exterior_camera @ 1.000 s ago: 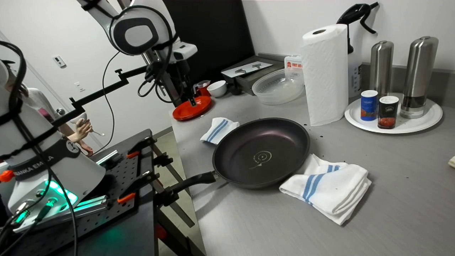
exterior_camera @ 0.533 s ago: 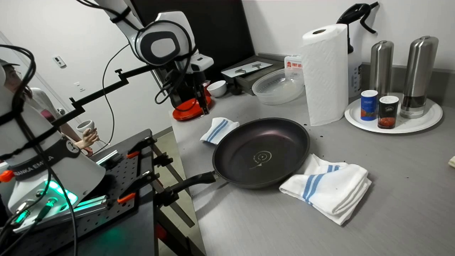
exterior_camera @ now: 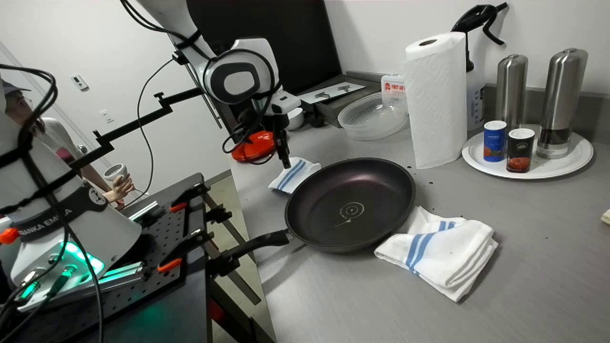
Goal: Pick the cloth and wipe the pan
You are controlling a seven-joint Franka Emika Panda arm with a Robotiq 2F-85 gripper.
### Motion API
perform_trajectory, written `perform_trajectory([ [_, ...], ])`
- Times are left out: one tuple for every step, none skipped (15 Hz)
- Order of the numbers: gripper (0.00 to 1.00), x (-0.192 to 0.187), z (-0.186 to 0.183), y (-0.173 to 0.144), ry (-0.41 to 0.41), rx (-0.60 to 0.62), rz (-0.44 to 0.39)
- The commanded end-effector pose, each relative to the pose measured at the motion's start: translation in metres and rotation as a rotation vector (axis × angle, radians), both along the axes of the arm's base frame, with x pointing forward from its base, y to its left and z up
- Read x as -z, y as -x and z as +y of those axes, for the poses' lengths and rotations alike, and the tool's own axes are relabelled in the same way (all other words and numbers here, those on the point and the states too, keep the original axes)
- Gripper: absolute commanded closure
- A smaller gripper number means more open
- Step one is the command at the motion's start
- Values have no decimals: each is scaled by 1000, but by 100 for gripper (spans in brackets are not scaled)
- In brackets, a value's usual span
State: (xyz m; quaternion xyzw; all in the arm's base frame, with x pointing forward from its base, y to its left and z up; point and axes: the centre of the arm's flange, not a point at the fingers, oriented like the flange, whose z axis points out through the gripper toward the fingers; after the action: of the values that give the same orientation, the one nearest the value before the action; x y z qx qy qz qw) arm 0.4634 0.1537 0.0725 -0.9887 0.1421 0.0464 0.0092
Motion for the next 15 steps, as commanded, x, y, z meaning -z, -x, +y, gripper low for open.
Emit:
perform_trajectory([
  [0,14,9,-7,-14,15,-4],
  [0,15,10,-6,-23,10,-2],
  [0,16,11,-5,-28,5,-3],
  [0,17,13,-3,-38,-11,-6],
  [0,18,15,-2,-49,-25,-6],
  [0,20,18,0,-59,-46,-7],
  [0,20,20,1,-68,-63,-7],
  [0,20,21,3,-81,-85,-9],
  [0,20,23,4,-89,-108,-15],
  [0,19,24,4,-95,-138,-24],
  [0,20,24,4,-99,-163,-31],
  [0,21,24,3,-98,-193,-46],
  [0,21,22,2,-105,-216,-50],
  [0,22,21,1,-110,-245,-56],
  [0,24,19,1,-118,-271,-52],
])
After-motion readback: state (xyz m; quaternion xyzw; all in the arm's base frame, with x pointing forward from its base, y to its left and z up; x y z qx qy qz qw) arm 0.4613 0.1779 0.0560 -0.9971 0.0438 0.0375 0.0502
